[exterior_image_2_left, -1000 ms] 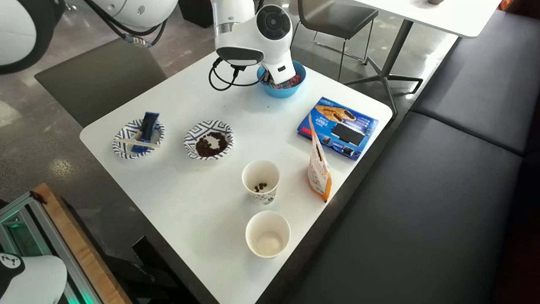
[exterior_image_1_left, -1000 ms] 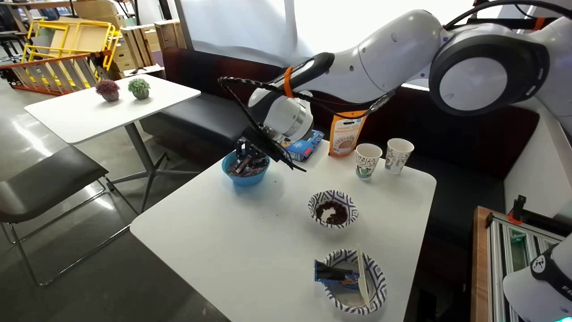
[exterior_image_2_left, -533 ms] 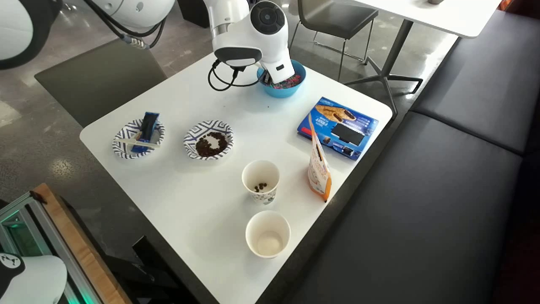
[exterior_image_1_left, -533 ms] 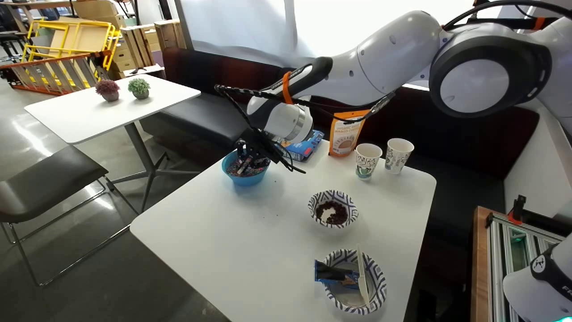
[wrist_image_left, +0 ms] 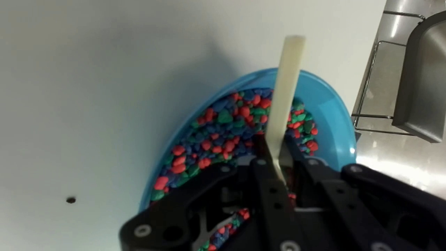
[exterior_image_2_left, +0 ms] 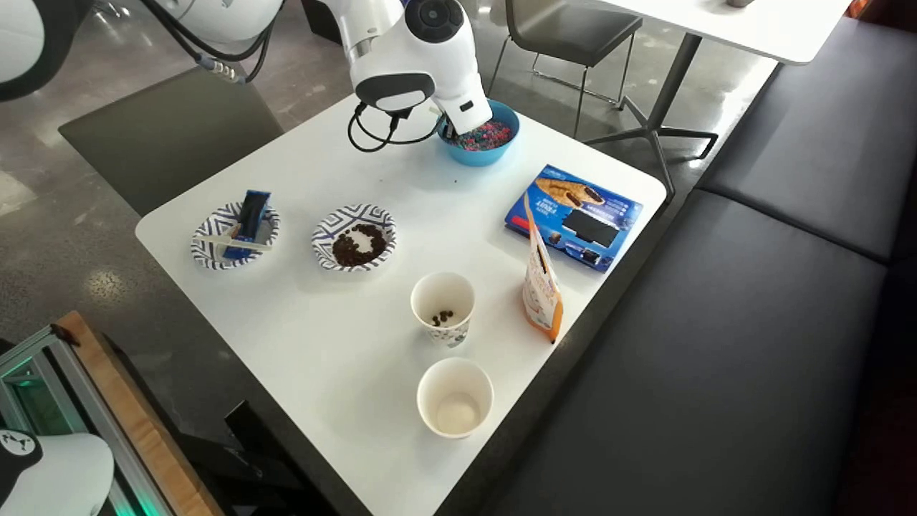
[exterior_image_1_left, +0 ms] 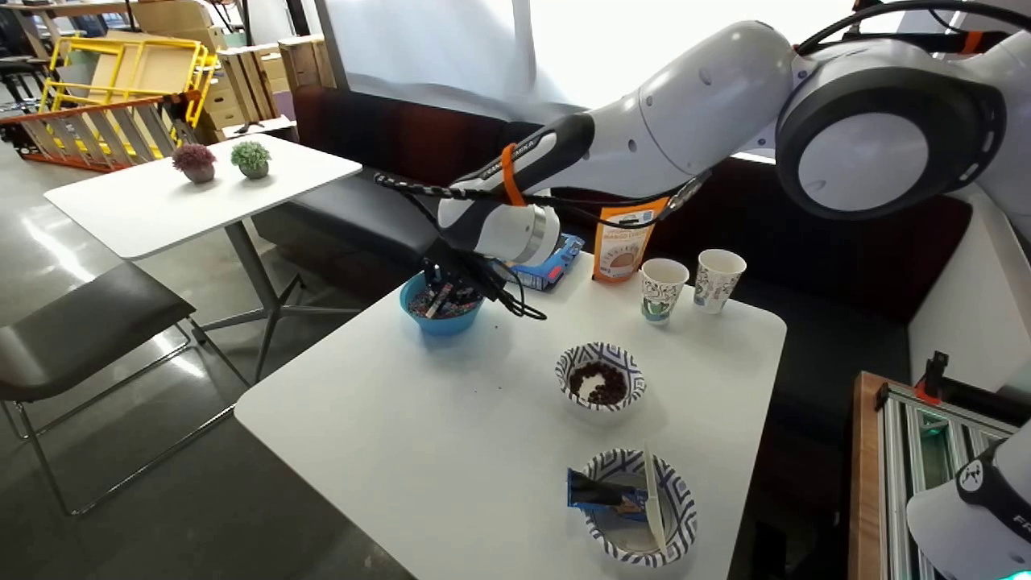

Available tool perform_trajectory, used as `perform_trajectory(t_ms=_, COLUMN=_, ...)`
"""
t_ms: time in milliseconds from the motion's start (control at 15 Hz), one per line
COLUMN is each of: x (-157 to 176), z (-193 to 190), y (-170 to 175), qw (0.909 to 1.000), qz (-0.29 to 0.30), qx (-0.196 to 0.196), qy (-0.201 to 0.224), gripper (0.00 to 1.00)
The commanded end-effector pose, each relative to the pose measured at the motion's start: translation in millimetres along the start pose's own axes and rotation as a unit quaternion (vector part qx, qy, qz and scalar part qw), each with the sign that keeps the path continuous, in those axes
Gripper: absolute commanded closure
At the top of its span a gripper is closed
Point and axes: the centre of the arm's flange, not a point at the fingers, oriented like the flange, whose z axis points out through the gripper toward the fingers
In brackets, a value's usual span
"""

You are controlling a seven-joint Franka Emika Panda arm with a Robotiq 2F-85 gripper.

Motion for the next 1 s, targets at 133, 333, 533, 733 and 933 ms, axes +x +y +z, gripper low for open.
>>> perform_trajectory(t_ms=133, x=-15.4, z=-20.6, y=1.5, qw=0.9989, qz=-0.015, qx=-0.021, qy=0.040, gripper=0.96)
perform_trajectory(t_ms=333, x=-16.0, z=-26.4, y=1.4, qw=0.9981, qz=-0.025, qx=-0.028, qy=0.049, gripper=0.96)
perform_trajectory(t_ms=533, x=-16.1, z=-30.3, y=1.7, qw=0.9974, qz=-0.032, qx=-0.038, qy=0.053, gripper=0.96)
perform_trajectory(t_ms=733, x=-15.5, z=-34.2, y=2.0, qw=0.9960, qz=-0.044, qx=-0.048, qy=0.061, gripper=0.96)
perform_trajectory(t_ms=933, x=-14.2, z=-36.9, y=2.5, qw=0.9941, qz=-0.059, qx=-0.058, qy=0.071, gripper=0.96)
